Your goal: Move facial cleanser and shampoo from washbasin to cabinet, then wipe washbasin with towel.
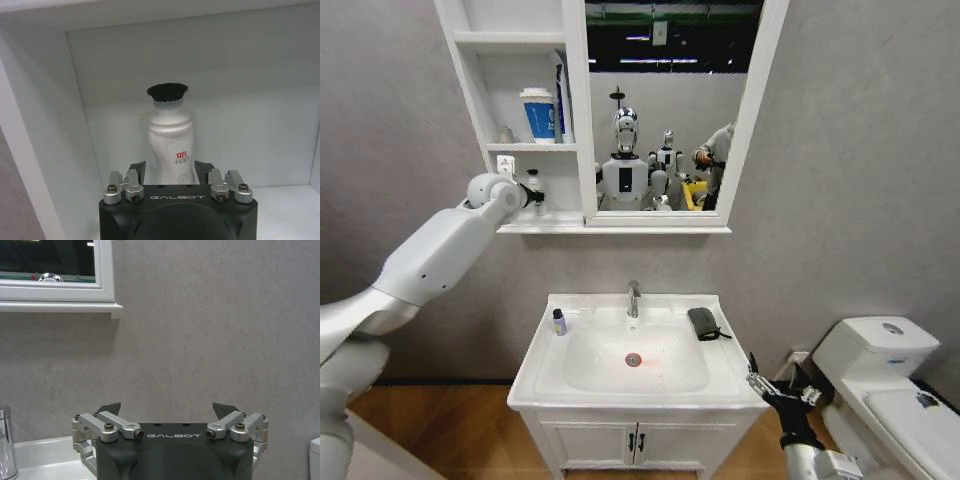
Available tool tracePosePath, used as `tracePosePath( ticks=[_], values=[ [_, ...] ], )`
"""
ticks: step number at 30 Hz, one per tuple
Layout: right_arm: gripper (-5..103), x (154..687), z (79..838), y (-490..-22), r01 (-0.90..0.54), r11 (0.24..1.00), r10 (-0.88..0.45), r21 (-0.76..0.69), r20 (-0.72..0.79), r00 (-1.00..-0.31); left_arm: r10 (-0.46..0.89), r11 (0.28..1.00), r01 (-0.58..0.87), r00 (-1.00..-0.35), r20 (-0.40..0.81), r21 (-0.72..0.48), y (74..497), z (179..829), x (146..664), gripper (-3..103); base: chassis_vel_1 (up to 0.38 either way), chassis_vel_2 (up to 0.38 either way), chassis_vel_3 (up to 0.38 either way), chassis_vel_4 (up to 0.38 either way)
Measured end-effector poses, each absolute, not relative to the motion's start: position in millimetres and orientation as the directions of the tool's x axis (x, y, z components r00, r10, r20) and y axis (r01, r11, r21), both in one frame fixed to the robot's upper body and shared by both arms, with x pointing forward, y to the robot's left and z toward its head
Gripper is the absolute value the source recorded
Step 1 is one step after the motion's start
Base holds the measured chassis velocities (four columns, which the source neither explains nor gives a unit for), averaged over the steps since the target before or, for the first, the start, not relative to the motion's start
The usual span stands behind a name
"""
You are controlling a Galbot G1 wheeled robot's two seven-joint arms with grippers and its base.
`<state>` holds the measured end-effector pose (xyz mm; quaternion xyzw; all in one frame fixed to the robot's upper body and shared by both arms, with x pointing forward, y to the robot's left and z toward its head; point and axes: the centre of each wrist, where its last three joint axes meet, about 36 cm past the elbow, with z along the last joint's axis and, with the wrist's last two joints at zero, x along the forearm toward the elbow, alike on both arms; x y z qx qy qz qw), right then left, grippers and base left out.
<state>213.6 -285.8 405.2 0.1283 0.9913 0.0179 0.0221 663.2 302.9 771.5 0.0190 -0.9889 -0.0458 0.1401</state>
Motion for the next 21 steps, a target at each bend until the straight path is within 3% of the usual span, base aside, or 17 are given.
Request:
tracePosePath(
  ticks=[2, 5, 6, 12, 16, 21],
  values=[
    [100, 213.4, 405.0, -285.7, 0.255, 0.966, 0.257, 0.04, -0.039, -0.966, -0.055, 0.995, -0.032, -0.961, 0.27, 0.09, 309.3, 769.6, 652.9, 66, 0.0, 0.0, 0.0, 0.0],
    [100, 213.3, 405.0, -285.6, 0.256, 0.966, 0.257, 0.039, -0.039, -0.966, -0.056, 0.995, -0.033, -0.962, 0.266, 0.092, 315.5, 768.4, 642.2, 71, 0.0, 0.0, 0.0, 0.0],
    [100, 213.4, 404.9, -285.3, 0.256, 0.966, 0.257, 0.038, -0.039, -0.966, -0.054, 0.995, -0.03, -0.964, 0.262, 0.094, 322.8, 766.4, 629.1, 81, 0.0, 0.0, 0.0, 0.0],
    [100, 214.3, 407.1, -283.5, 0.264, 0.964, 0.265, 0.036, -0.046, -0.963, 0.025, 1.0, 0.028, -0.979, 0.204, 0.01, 367.3, 754.3, 557.6, 99, 0.0, 0.0, 0.0, 0.0],
    [100, 213.5, 407.2, -282.8, 0.261, 0.965, 0.262, 0.03, -0.045, -0.964, 0.12, 0.986, 0.142, -0.97, 0.213, 0.087, 374.3, 705.2, 498.0, 100, 0.0, 0.0, 0.0, 0.0],
    [100, 205.2, 410.3, -277.9, 0.276, 0.961, 0.276, 0.02, -0.046, -0.96, 0.214, 0.961, 0.246, -0.951, 0.223, 0.126, 346.8, 630.2, 474.1, 100, 0.0, 0.0, 0.0, 0.0]
  ],
)
